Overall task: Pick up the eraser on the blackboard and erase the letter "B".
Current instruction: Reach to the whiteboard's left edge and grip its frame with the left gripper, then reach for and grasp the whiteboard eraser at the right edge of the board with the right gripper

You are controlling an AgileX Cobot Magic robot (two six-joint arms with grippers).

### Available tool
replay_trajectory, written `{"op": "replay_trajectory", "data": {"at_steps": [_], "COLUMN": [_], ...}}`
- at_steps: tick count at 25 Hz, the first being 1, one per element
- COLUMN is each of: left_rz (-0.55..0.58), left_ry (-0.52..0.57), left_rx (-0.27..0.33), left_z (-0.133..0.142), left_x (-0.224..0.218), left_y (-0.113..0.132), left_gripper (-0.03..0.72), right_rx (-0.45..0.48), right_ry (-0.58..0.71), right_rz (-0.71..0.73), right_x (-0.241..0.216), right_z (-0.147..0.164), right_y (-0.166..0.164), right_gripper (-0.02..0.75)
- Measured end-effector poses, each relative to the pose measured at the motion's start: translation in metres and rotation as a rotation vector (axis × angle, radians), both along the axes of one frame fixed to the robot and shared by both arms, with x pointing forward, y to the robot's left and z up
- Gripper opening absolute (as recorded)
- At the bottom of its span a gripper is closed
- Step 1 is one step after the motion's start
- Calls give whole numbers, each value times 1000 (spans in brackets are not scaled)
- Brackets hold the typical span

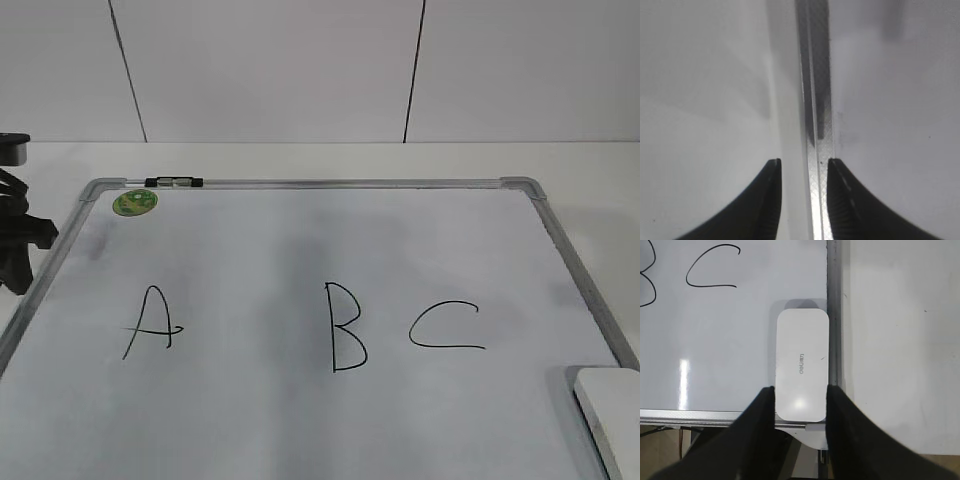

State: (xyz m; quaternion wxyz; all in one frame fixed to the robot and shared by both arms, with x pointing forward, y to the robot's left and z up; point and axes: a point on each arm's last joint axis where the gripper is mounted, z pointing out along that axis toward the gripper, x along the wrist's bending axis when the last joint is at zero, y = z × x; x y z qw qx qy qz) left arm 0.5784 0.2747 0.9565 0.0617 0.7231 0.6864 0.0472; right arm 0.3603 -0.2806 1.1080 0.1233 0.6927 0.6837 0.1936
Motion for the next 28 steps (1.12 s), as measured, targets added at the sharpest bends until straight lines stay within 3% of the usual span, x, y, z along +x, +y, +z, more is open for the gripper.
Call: {"op": "replay_trajectory", "data": {"at_steps": [12,23,28], "left_rz": [-10,-12,-8], "left_ry": [36,34,34], "left_rx": [17,17,12], "left_z": [-27,-27,-27], "left_x": [7,10,10], "left_y": [1,0,0], "left_gripper": [235,233,132], "right_rx": [-2,-6,-6], "right_ry": [0,-1,-1], "right_rz": [0,-1,-1], "right_x": [0,0,0], "right_z": [0,0,0], "right_y": [0,0,0], "right_gripper": [278,278,278]}}
